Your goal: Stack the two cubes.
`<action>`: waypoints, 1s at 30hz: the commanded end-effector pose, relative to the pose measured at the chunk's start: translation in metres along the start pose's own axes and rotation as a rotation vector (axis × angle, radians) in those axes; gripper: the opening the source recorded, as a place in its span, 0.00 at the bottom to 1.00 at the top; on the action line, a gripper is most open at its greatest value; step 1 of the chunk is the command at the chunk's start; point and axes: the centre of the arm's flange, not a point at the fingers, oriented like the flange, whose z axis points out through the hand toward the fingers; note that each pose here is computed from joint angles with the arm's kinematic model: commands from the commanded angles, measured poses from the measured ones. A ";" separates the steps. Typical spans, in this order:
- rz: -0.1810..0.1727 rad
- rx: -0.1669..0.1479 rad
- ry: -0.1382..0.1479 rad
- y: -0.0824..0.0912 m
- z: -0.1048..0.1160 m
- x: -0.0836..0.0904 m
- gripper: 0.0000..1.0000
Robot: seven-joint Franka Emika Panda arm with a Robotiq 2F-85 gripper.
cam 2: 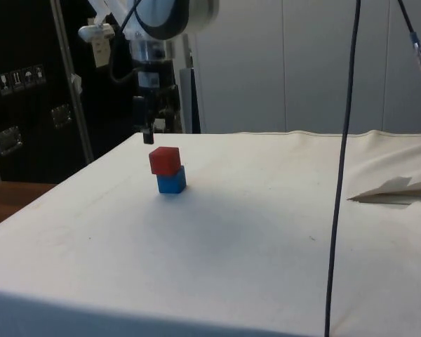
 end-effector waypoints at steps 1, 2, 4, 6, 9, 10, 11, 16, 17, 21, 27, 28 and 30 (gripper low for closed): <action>-0.001 -0.012 0.000 0.001 -0.007 -0.003 1.00; -0.004 -0.012 0.002 0.001 -0.011 -0.003 1.00; -0.007 -0.003 0.004 0.001 -0.013 -0.003 1.00; -0.012 -0.017 0.007 0.001 -0.022 -0.006 1.00; -0.018 -0.020 0.012 0.001 -0.030 -0.009 1.00; -0.022 -0.022 0.016 0.001 -0.036 -0.012 1.00; -0.023 -0.023 0.018 0.001 -0.038 -0.013 1.00; -0.028 -0.026 0.022 0.003 -0.046 -0.019 1.00; -0.030 -0.026 0.025 0.002 -0.049 -0.021 1.00; -0.031 -0.023 0.032 0.004 -0.060 -0.031 1.00; -0.034 -0.020 0.041 0.005 -0.069 -0.043 1.00; -0.034 -0.019 0.040 0.006 -0.070 -0.045 1.00; -0.035 -0.017 0.042 0.006 -0.072 -0.049 1.00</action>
